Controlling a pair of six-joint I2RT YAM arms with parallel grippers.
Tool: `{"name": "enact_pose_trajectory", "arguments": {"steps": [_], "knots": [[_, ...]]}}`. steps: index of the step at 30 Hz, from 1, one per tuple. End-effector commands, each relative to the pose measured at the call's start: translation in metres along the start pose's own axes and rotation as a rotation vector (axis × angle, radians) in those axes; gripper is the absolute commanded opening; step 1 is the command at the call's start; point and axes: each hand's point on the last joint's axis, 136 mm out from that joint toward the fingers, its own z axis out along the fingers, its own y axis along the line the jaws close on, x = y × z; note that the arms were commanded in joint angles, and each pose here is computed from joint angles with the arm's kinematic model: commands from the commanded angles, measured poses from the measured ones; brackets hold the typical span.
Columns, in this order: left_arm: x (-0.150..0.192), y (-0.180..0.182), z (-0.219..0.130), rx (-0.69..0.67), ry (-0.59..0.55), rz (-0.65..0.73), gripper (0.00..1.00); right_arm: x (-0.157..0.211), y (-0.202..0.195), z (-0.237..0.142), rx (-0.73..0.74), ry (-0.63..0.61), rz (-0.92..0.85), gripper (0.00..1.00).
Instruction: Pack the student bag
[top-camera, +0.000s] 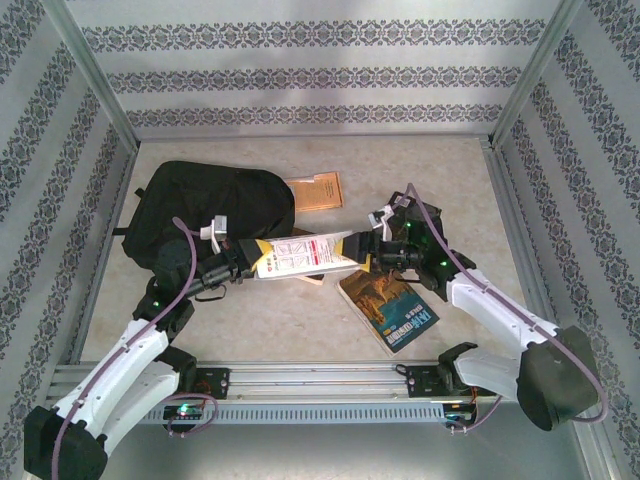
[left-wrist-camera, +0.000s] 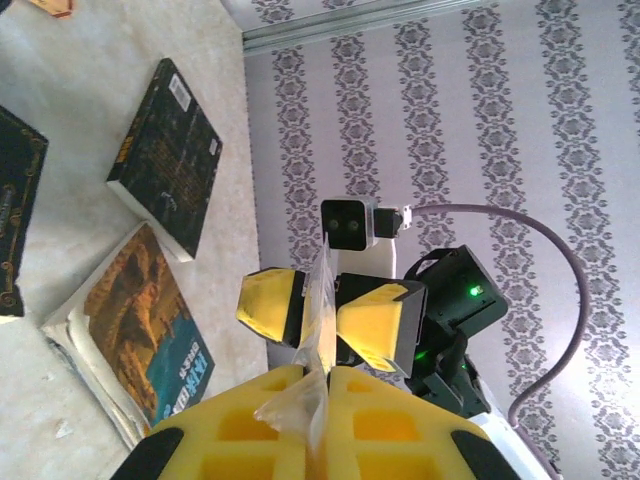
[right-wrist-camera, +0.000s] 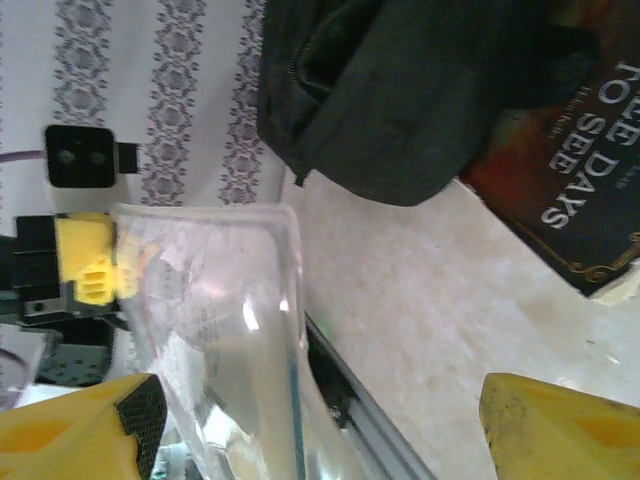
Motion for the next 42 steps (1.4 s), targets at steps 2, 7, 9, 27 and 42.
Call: {"name": "enact_pose_trajectory", "arguments": {"steps": [2,7,9,27,42], "knots": [[-0.001,-0.014,-0.001,0.079,0.005,0.011,0.0,-0.008,0.02,-0.007,-0.071,-0.028,-0.054,0.78],[0.002,-0.007,0.0,0.079,0.018,-0.001,0.0,-0.009,0.035,-0.003,-0.148,-0.003,-0.056,0.73],[0.003,-0.005,0.0,0.076,0.018,-0.004,0.0,-0.004,0.043,0.0,-0.171,0.026,-0.072,0.7],[0.006,0.026,-0.001,-0.077,0.037,0.054,0.44,-0.011,0.023,-0.005,-0.091,-0.042,-0.005,0.08],[-0.086,0.037,-0.02,-0.756,0.032,0.622,0.7,-0.033,-0.027,-0.051,0.245,-0.293,-0.039,0.07]]}}
